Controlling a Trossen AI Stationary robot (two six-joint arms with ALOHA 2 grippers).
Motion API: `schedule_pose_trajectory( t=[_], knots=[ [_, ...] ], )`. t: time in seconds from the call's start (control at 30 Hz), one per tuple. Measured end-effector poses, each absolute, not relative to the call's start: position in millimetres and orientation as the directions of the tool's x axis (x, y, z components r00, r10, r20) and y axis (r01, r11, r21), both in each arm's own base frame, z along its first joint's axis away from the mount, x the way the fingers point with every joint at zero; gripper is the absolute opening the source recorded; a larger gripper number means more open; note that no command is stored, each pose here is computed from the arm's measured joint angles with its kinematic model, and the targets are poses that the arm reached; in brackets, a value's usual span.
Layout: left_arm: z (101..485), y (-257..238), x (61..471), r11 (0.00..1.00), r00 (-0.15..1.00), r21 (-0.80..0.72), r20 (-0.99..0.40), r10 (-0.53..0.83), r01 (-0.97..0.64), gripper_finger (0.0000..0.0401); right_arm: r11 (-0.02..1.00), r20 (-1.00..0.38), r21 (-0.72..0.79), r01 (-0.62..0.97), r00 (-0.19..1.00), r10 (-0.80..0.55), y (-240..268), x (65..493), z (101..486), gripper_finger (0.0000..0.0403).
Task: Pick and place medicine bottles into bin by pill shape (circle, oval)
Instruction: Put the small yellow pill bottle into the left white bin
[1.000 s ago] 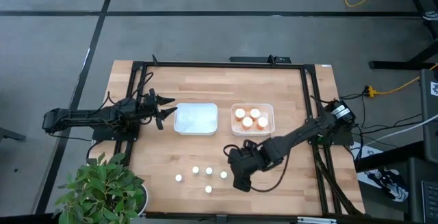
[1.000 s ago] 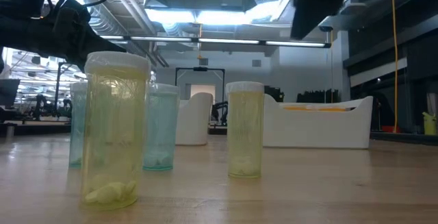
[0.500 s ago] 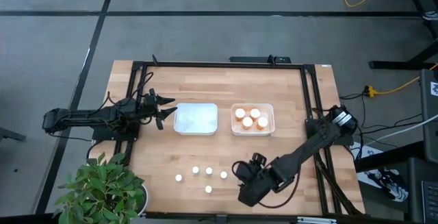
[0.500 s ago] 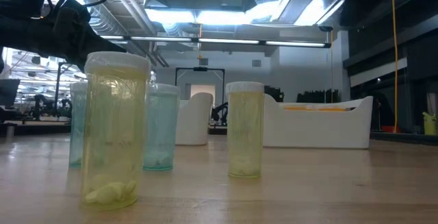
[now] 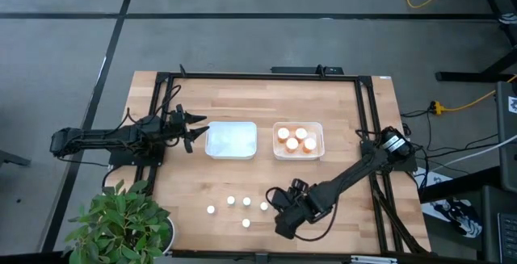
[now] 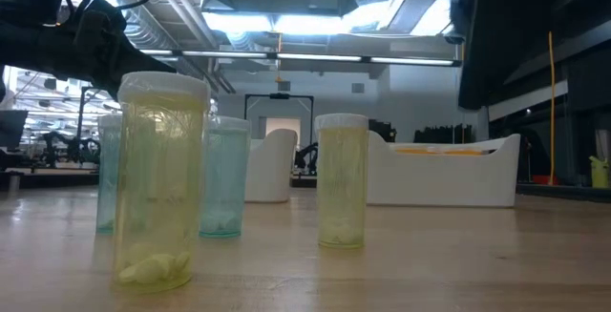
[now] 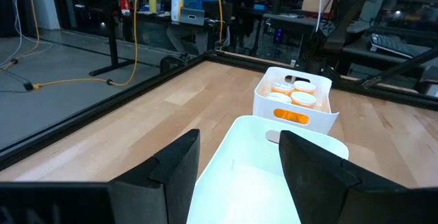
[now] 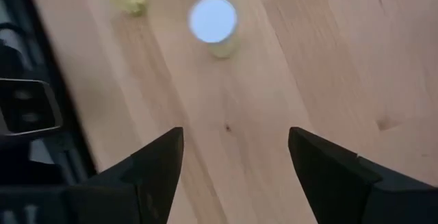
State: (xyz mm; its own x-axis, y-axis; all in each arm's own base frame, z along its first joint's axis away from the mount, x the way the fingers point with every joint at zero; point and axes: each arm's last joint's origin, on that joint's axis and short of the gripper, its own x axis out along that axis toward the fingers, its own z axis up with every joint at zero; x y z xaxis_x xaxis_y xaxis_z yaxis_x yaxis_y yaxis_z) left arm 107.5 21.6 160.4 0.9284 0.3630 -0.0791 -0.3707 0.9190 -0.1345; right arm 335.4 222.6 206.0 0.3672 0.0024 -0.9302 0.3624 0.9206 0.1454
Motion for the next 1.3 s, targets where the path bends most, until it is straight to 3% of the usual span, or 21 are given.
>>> schedule_pose_trajectory(
  t=[0.23,0.4,0.87,1.3],
  knots=[
    [160,22,108,0.919,0.928,-0.134,-0.079,0.363,-0.371,0.0194,0.948,-0.935,0.104,0.302,0.355,-0.011,210,349,196,0.0266],
    [160,22,108,0.919,0.928,-0.132,-0.086,0.363,-0.372,0.0194,0.974,-0.920,0.138,0.179,0.387,0.060,202,362,196,0.0266],
    [159,22,107,0.919,0.927,-0.131,-0.092,0.363,-0.372,0.0194,0.982,-0.922,0.156,0.104,0.373,0.107,194,378,176,0.0266],
    [159,22,107,0.919,0.927,-0.130,-0.094,0.362,-0.372,0.0194,0.993,-0.892,0.111,0.049,0.446,0.078,195,385,176,0.0266]
  ],
)
